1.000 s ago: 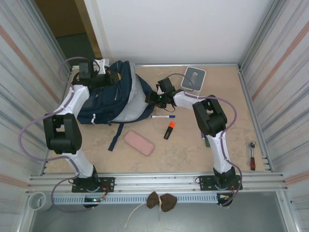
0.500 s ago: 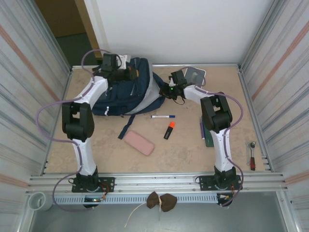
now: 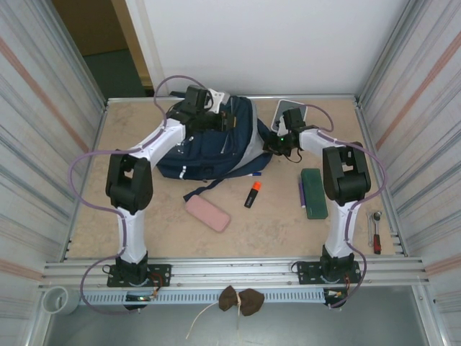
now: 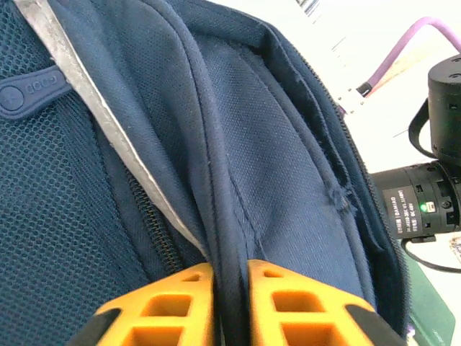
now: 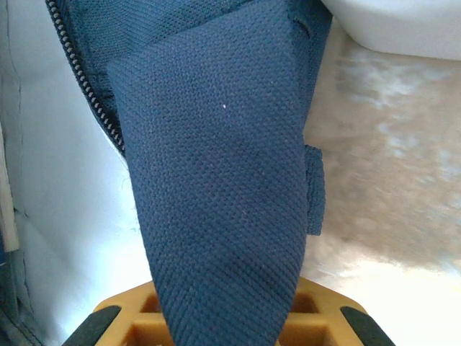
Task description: Pack the student bag
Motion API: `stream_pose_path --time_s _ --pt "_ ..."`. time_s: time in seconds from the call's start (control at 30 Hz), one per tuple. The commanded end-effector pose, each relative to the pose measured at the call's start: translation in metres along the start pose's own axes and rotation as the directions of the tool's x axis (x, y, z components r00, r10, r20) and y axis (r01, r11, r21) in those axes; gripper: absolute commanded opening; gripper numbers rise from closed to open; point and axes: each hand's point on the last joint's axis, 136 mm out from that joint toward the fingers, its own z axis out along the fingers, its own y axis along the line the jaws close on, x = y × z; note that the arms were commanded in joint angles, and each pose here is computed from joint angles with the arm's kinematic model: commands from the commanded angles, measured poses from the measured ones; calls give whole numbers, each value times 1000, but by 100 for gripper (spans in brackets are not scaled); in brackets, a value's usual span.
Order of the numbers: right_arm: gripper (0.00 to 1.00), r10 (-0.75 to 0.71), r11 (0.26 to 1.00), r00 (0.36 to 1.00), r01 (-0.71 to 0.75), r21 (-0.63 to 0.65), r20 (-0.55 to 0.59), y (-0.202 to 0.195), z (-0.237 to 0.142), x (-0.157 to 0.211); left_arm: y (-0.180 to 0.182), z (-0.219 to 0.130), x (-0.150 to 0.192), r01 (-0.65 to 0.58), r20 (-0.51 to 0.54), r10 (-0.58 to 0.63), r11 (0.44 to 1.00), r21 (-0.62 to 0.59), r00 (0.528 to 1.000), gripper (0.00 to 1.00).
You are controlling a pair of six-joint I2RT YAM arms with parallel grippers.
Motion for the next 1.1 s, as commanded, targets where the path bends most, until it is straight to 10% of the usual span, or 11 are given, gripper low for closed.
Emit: stream_pose_path --time_s 0.0,0.27,0.6,1.07 --pt "2 -35 999 999 35 -2 8 -6 -22 -5 1 -17 -9 -124 15 125 991 -57 992 32" --pt "1 -24 994 999 27 -107 30 17 -38 -25 29 -71 35 -458 -103 448 840 -292 888 57" --pt "2 -7 982 999 15 -191 42 43 -47 -51 34 -109 142 -817 -245 779 543 -194 577 58" --pt "2 2 968 998 14 -250 66 65 -42 -76 52 -78 202 -875 -331 823 483 -20 462 56"
